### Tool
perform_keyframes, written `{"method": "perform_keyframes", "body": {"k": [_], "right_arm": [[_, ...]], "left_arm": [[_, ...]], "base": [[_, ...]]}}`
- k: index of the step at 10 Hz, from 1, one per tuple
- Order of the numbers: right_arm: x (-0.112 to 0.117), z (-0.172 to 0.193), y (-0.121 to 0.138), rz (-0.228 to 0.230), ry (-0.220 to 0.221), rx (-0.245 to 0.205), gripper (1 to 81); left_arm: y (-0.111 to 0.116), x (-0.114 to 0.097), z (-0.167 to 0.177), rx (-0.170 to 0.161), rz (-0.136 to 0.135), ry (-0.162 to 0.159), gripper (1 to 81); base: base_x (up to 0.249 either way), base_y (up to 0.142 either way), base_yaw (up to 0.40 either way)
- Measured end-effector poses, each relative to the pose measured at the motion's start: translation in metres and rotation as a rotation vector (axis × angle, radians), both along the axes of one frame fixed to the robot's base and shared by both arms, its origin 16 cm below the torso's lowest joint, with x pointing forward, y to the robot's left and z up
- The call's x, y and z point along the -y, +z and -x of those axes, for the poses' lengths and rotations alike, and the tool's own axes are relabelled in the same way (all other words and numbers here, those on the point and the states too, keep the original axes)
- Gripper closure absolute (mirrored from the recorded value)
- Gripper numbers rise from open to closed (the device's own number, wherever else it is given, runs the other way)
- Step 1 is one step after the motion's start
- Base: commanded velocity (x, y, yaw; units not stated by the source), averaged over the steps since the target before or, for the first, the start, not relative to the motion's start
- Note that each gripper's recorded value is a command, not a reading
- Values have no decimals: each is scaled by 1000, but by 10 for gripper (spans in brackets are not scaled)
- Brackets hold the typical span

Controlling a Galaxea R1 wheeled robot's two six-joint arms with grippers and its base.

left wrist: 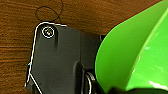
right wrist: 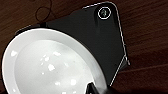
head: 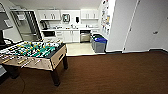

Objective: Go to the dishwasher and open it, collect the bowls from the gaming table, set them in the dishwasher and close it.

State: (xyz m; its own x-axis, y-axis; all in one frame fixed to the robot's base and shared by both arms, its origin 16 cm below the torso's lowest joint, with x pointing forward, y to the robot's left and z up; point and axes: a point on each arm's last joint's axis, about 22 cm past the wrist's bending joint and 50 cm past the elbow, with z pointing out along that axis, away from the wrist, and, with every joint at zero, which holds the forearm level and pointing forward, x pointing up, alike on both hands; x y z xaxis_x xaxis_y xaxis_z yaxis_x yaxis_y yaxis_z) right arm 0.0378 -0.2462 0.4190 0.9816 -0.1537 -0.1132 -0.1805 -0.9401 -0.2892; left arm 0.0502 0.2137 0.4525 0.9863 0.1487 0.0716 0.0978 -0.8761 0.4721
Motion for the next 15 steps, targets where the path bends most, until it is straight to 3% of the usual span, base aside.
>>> {"method": "perform_keyframes", "body": {"k": [4,5,7,10,13,15], "right_arm": [[-4,-1,0,-6,0,0,811],[5,-9,-1,13,-3,15,811],[3,0,-1,9,-2,3,811],[1,1,0,5,-1,3,811],[7,-9,-1,17,-3,18,811],[3,7,0,7,0,-4,811]], "left_arm": [[0,-6,-8,8,-9,0,811],[1,1,-13,18,3,2,811],[0,-1,2,-3,-1,0,811],[0,-1,2,-1,-1,0,811],[1,3,-5,9,6,1,811],[0,-2,4,-3,-1,-1,811]], "base": [[156,-81,0],[157,-84,0],[157,-84,0],[151,-79,0],[136,0,0],[134,0,0]]}}
